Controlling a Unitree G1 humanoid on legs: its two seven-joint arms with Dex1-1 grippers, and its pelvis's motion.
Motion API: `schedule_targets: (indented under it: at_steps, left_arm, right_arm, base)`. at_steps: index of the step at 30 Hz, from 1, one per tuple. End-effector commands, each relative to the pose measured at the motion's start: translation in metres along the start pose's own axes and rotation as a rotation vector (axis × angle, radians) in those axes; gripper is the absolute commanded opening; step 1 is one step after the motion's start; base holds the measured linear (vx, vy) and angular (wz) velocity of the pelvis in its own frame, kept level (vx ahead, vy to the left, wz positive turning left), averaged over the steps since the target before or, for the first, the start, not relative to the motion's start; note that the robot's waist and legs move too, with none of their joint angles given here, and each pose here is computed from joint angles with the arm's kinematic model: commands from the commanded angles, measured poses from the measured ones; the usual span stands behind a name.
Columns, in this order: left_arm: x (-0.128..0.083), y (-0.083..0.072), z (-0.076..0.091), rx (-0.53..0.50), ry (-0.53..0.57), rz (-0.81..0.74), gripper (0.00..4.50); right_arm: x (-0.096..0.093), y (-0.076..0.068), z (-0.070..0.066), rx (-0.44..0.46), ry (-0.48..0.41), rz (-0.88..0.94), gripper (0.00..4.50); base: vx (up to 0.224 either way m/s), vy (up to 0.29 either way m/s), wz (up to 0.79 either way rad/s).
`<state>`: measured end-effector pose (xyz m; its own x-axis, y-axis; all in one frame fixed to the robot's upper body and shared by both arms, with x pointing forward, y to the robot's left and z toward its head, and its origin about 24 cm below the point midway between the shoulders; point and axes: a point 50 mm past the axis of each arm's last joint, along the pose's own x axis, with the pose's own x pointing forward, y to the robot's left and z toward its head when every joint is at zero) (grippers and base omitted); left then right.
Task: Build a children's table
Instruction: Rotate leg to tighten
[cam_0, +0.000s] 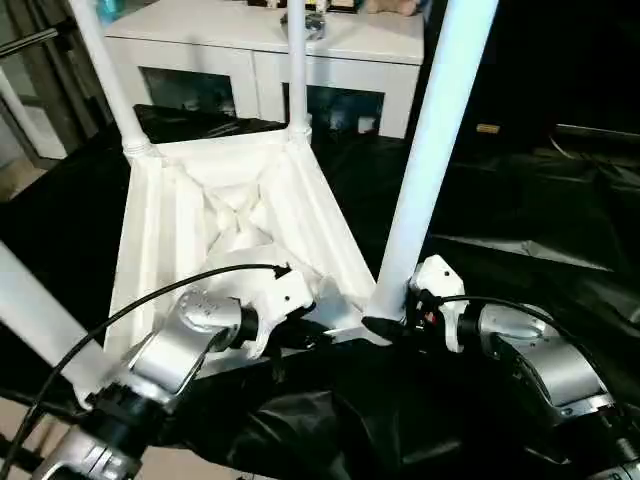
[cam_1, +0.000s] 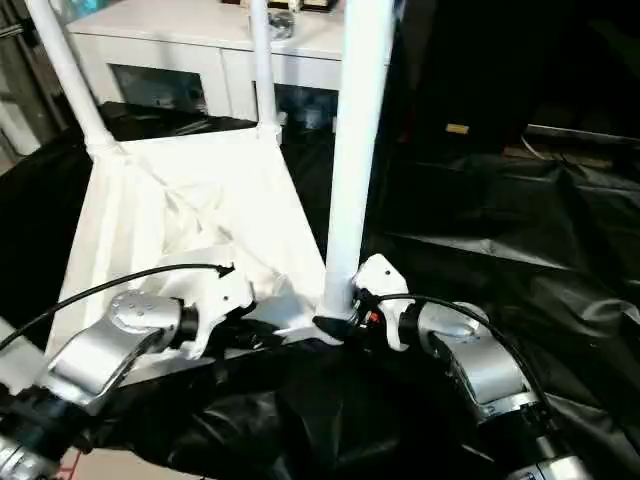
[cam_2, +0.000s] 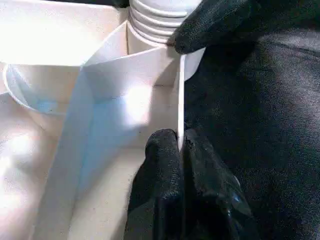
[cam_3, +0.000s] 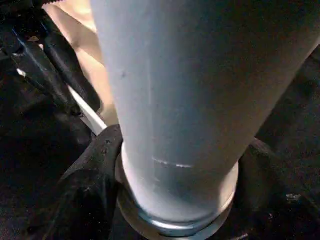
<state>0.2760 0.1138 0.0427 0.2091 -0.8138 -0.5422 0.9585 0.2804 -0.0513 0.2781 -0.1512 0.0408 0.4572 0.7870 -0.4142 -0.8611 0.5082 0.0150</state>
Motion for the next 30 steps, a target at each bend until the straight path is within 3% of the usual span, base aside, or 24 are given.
schedule_targets:
  at_steps: [1, 5, 11, 16, 20, 23, 27, 30]
  left_arm:
    - [-0.002, 0.003, -0.014, -0.070, 0.037, 0.013, 0.00]
    - [0.000, 0.003, -0.015, -0.074, 0.045, 0.011, 0.00]
    - [0.006, 0.009, -0.012, -0.076, 0.048, 0.103, 0.00]
    - [0.027, 0.012, 0.004, -0.092, 0.010, 0.216, 0.00]
    - [0.042, 0.010, 0.013, -0.072, 0.001, 0.239, 0.00]
    - [0.054, 0.000, 0.023, -0.038, -0.035, 0.174, 0.00]
    - [0.050, -0.002, 0.021, -0.035, -0.048, 0.128, 0.00]
    - [0.042, -0.004, 0.018, -0.023, -0.070, 0.076, 0.00]
  right_arm:
    - [-0.002, -0.005, 0.001, -0.009, 0.004, -0.029, 2.74]
    - [-0.002, -0.007, 0.000, -0.009, 0.000, -0.058, 2.74]
    - [0.006, -0.014, -0.007, 0.060, -0.006, -0.204, 2.74]
    - [0.033, -0.008, -0.019, 0.267, -0.026, -0.420, 2.74]
    - [0.054, 0.001, -0.017, 0.246, -0.001, -0.439, 2.74]
    - [0.067, 0.009, -0.008, 0.305, -0.060, -0.359, 3.42]
    - [0.063, 0.008, -0.003, 0.290, -0.085, -0.326, 3.54]
    - [0.055, 0.005, -0.002, 0.271, -0.095, -0.294, 3.91]
  base:
    - [0.000, 0.000, 0.00]
    - [0.000, 0.000, 0.00]
    - [0.000, 0.000, 0.00]
    - [0.000, 0.000, 0.00]
    - [0.000, 0.000, 0.00]
    - [0.000, 0.000, 0.00]
    - [0.000, 0.000, 0.00]
    - [0.000, 0.000, 0.00]
